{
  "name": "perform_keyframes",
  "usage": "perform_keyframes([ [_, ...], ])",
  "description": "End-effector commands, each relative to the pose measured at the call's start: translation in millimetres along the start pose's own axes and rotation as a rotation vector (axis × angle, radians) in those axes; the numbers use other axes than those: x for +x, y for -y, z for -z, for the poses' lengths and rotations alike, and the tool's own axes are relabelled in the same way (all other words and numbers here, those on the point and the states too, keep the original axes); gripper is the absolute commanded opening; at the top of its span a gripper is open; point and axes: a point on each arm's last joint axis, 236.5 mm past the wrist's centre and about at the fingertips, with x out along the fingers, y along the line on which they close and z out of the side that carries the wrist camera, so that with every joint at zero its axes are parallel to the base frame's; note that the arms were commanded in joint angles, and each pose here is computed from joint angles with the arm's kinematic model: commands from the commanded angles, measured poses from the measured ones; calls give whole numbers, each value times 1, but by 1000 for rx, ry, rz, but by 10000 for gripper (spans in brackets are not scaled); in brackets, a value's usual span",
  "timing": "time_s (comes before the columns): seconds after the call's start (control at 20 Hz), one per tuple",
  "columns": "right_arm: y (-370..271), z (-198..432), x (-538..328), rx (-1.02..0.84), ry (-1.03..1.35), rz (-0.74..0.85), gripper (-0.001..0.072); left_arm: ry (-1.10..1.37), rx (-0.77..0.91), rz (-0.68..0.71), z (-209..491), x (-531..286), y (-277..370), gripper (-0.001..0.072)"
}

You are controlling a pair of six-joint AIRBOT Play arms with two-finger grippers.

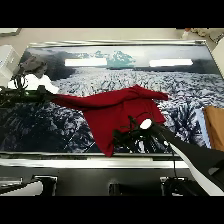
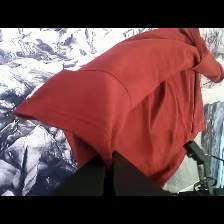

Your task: Fold the clothes and pants, and hang the long-sleeved shirts on hangers.

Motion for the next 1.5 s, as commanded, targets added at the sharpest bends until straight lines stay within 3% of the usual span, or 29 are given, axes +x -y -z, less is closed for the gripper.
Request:
perform_keyframes([
  [0.0, -36, -18, -19, -226, 78, 2, 35, 9, 26, 12, -1, -4, 6, 23],
  [0.15, -59, -70, -137, -596, 255, 284, 35, 261, 266, 212, -47, -62, 90, 23],
  [0.25, -82, -113, -288, -612, 617, 493, 36, 551, 351, 277, -90, -145, 152, 23],
  [0.3, -105, -116, -376, -589, 851, 522, 36, 674, 407, 291, -99, -189, 183, 23],
  [0.45, -182, -39, -565, -631, 1418, 406, 37, 916, 638, 342, -63, -297, 285, 23],
  [0.65, -252, 92, -642, -804, 1769, 160, 37, 1103, 896, 402, 41, -367, 388, 23],
  [0.85, -270, 130, -644, -860, 1798, 24, 37, 1483, 943, 394, 87, -454, 423, 24],
  [1.0, -269, 126, -641, -856, 1786, 33, 37, 1544, 920, 392, 87, -468, 422, 23],
  [1.15, -246, 86, -612, -789, 1631, 137, 37, 1476, 903, 365, 60, -448, 410, 23],
  [1.25, -205, 37, -560, -682, 1366, 268, 37, 1384, 902, 279, 25, -419, 388, 23],
  [1.45, -117, -75, -457, -460, 912, 436, 38, 919, 762, 134, -63, -289, 284, 24],
])
